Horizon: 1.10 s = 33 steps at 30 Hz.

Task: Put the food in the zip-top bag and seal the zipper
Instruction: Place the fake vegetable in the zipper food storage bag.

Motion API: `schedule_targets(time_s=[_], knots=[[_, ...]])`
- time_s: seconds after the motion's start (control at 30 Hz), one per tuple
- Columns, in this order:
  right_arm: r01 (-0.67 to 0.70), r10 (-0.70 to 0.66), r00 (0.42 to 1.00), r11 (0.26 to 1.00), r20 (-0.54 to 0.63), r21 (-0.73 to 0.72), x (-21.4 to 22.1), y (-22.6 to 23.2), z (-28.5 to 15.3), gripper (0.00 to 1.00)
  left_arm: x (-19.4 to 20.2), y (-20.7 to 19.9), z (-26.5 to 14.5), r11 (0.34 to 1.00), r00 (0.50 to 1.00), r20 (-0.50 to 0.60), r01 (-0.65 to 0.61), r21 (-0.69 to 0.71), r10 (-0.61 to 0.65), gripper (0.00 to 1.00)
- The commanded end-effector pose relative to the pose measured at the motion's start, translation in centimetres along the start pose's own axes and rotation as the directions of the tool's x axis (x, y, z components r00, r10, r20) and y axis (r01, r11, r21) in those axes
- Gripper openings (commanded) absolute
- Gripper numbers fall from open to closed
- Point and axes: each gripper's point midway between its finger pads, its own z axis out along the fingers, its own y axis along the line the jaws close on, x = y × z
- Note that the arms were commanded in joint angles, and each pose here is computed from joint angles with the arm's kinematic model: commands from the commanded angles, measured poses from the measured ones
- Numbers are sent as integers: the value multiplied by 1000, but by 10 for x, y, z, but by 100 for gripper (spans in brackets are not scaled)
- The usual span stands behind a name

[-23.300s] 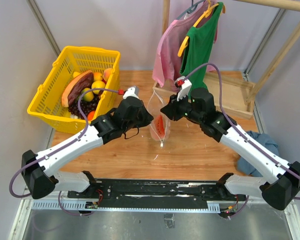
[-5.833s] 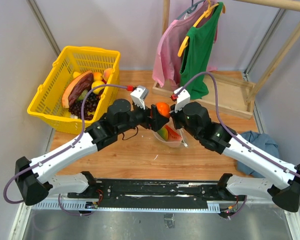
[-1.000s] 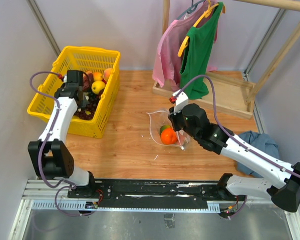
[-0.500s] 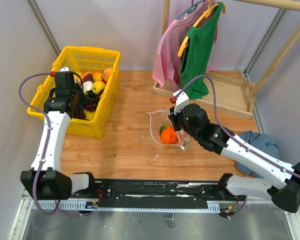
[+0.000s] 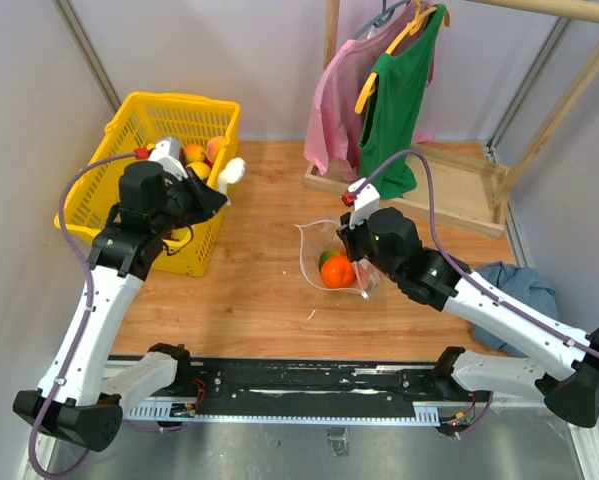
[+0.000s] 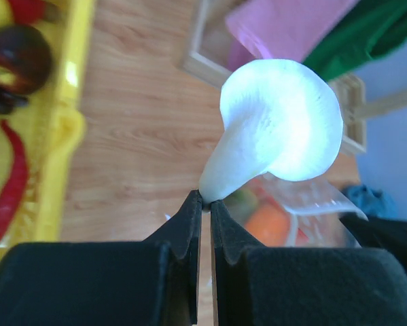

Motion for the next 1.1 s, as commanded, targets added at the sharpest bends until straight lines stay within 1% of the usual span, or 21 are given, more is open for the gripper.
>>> schedule_targets(time_s=[0.0,0.13,0.27,0.4,0.57,0.63,0.73,0.83,0.9,1.0,1.07], knots=[[-41,39,998,999,54,30,-10,-8,-2,1,26,-49,-4,982,996,-68,69,177,-58,0],[-60,57,995,997,77,44,-14,-10,-3,1,60,-88,-6,951,984,-164,112,287,-67,0],[-81,75,992,995,99,52,-18,-12,-1,1,93,-120,-6,933,969,-245,127,338,-43,0],[-105,95,988,992,121,73,-21,-15,-1,1,116,-134,-6,931,952,-305,141,338,-34,0],[-129,112,981,986,156,104,-25,-21,-2,1,142,-153,-13,899,915,-396,235,370,-76,0],[-137,119,980,985,161,104,-25,-21,-2,1,155,-156,-12,901,903,-421,250,353,-86,0],[-143,126,979,985,159,99,-24,-20,-1,1,174,-148,-6,919,876,-470,268,289,-108,0],[-144,128,979,985,161,93,-24,-19,-2,1,187,-145,-1,921,857,-498,293,258,-133,0],[-146,130,978,985,164,88,-25,-19,-3,1,190,-145,3,921,854,-502,298,252,-139,0],[-148,134,976,986,169,74,-26,-17,-4,1,197,-140,10,937,851,-510,273,220,-128,1],[-147,136,977,988,167,57,-25,-14,-4,1,199,-139,15,943,854,-507,257,212,-119,3]])
